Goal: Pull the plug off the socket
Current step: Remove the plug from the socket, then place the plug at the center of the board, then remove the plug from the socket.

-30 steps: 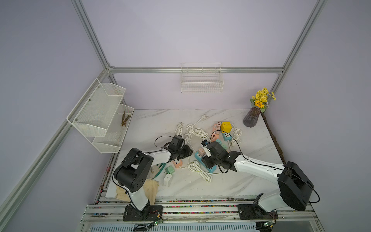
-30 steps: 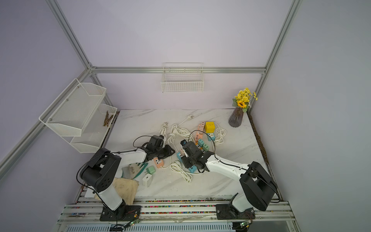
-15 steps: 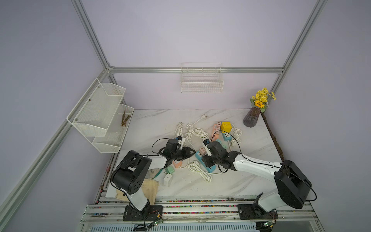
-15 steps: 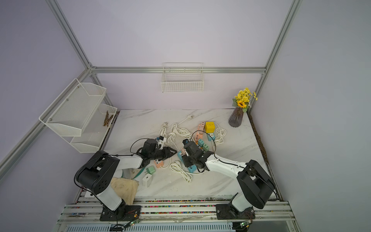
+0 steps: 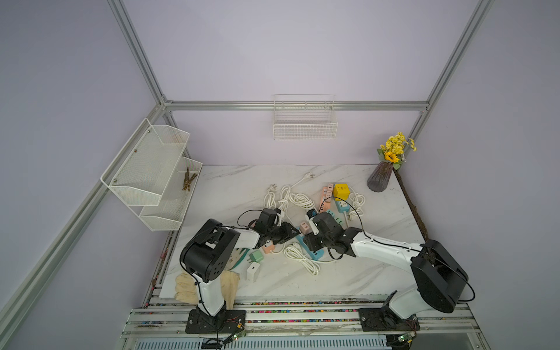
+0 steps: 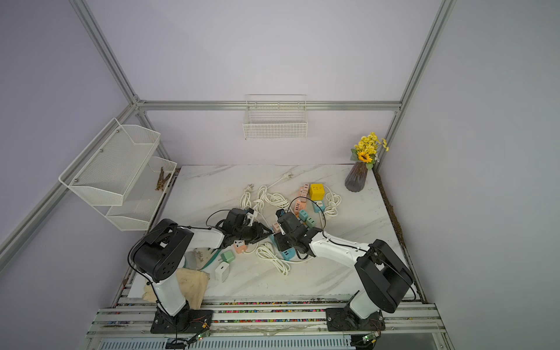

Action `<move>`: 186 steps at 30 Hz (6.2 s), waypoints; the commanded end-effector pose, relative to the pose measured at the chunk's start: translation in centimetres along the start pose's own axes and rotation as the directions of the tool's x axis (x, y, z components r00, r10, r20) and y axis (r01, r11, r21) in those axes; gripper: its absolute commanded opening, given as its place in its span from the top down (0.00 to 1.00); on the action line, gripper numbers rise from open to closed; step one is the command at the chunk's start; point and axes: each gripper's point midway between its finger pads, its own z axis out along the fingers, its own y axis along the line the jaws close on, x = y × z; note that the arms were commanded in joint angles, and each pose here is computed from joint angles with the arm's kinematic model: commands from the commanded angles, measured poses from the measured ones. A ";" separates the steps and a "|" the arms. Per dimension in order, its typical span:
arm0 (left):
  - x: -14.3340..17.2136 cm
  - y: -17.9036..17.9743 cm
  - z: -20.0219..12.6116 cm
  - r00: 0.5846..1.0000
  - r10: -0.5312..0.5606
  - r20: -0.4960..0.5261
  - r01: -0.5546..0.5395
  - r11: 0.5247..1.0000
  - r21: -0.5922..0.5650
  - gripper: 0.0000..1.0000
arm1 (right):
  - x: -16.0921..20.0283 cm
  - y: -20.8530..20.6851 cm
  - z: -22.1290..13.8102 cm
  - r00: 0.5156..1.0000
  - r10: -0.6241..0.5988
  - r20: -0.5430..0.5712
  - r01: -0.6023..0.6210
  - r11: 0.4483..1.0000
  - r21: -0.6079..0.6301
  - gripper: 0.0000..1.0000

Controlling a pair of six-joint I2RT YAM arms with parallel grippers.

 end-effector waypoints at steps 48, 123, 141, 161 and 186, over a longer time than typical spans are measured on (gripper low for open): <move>-2.7 -6.7 -10.7 0.825 0.484 0.290 -0.468 0.874 -0.126 0.42 | -5.6 6.9 -13.4 0.890 0.134 0.436 0.158 0.807 -0.570 0.77; -4.1 -6.8 -19.1 0.615 0.483 0.623 -0.512 0.846 -0.150 0.00 | -5.5 5.3 -16.2 0.715 0.114 0.690 0.146 0.941 -0.306 0.25; -3.0 -6.6 -10.9 0.878 0.313 0.361 -0.380 0.916 0.131 0.05 | -5.0 1.2 -7.4 0.912 -0.007 0.410 0.030 0.998 -0.049 0.26; -2.1 -2.3 -4.3 0.975 0.132 0.177 -0.130 0.991 -0.018 0.51 | -5.0 -0.6 0.9 0.986 0.001 0.165 -0.018 0.995 0.102 0.44; -1.2 1.4 1.1 0.998 0.059 0.024 -0.057 0.996 -0.069 0.59 | -4.9 -1.0 4.2 0.999 -0.031 0.045 0.024 0.989 0.143 0.73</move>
